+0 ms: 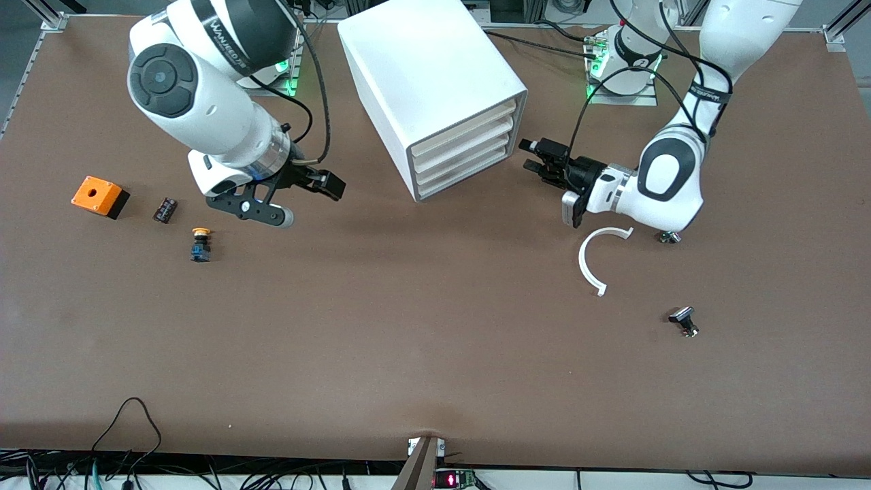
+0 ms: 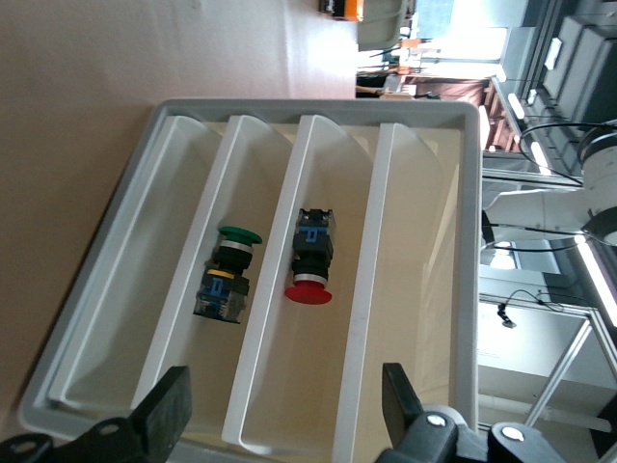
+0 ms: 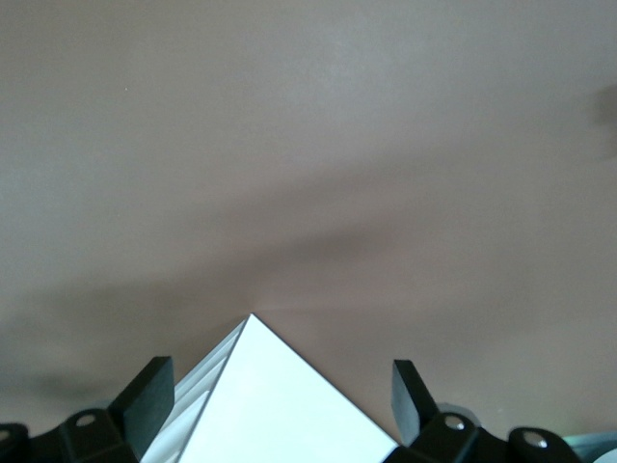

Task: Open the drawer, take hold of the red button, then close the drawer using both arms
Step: 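Grip the drawer handle and pull the drawer open with the left gripper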

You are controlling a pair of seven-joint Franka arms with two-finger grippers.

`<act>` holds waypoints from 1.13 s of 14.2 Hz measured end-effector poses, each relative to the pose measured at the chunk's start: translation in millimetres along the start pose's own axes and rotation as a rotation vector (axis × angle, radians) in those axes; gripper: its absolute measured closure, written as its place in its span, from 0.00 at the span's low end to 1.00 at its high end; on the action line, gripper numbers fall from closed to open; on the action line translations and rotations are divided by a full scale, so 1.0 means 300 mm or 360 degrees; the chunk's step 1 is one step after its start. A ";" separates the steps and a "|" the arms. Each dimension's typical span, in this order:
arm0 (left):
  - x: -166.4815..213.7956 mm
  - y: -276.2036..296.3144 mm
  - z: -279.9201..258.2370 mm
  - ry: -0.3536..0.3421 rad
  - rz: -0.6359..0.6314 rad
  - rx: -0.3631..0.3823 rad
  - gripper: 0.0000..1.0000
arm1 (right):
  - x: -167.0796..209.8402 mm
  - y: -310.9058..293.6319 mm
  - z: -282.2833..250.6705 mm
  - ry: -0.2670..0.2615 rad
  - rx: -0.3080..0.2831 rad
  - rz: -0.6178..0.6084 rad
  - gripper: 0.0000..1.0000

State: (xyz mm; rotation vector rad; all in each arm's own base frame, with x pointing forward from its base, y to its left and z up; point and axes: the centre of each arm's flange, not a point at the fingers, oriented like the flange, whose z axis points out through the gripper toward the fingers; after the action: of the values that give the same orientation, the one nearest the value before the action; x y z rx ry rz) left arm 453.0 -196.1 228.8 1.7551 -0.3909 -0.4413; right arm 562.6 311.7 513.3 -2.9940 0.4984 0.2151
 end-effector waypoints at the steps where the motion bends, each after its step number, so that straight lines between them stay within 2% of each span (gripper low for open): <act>1: -0.024 -0.016 0.038 -0.0010 0.0014 -0.0031 0.13 | -0.017 -0.022 0.006 0.0004 0.0004 0.0021 0.00; 2: -0.048 -0.031 0.094 -0.0036 0.0051 -0.0049 0.23 | -0.042 -0.057 0.020 0.0012 0.0013 0.0038 0.00; 5: -0.073 -0.062 0.159 -0.0035 0.0096 -0.0037 0.24 | -0.064 -0.111 0.041 0.0018 0.0024 0.0106 0.00; 9: -0.113 -0.134 0.254 0.0037 0.0126 -0.0127 0.26 | -0.068 -0.153 0.069 0.0011 0.0025 0.0111 0.00; 10: -0.120 -0.149 0.282 0.0051 0.0132 -0.0129 0.33 | -0.066 -0.154 0.071 0.0011 0.0025 0.0111 0.00; 12: -0.124 -0.159 0.310 0.0056 0.0138 -0.0123 0.56 | -0.064 -0.155 0.073 0.0011 0.0025 0.0115 0.00; 15: -0.123 -0.159 0.306 0.0061 0.0139 -0.0124 0.84 | -0.062 -0.169 0.061 0.0020 0.0041 0.0162 0.00; 16: -0.123 -0.158 0.302 0.0065 0.0139 -0.0125 0.90 | -0.062 -0.179 0.058 0.0023 0.0048 0.0173 0.00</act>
State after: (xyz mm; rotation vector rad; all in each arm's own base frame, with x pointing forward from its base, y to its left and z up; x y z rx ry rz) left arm 377.8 -244.4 167.2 1.6617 -0.4142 -0.3536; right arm 560.6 370.2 502.9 -2.9439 0.6610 0.1926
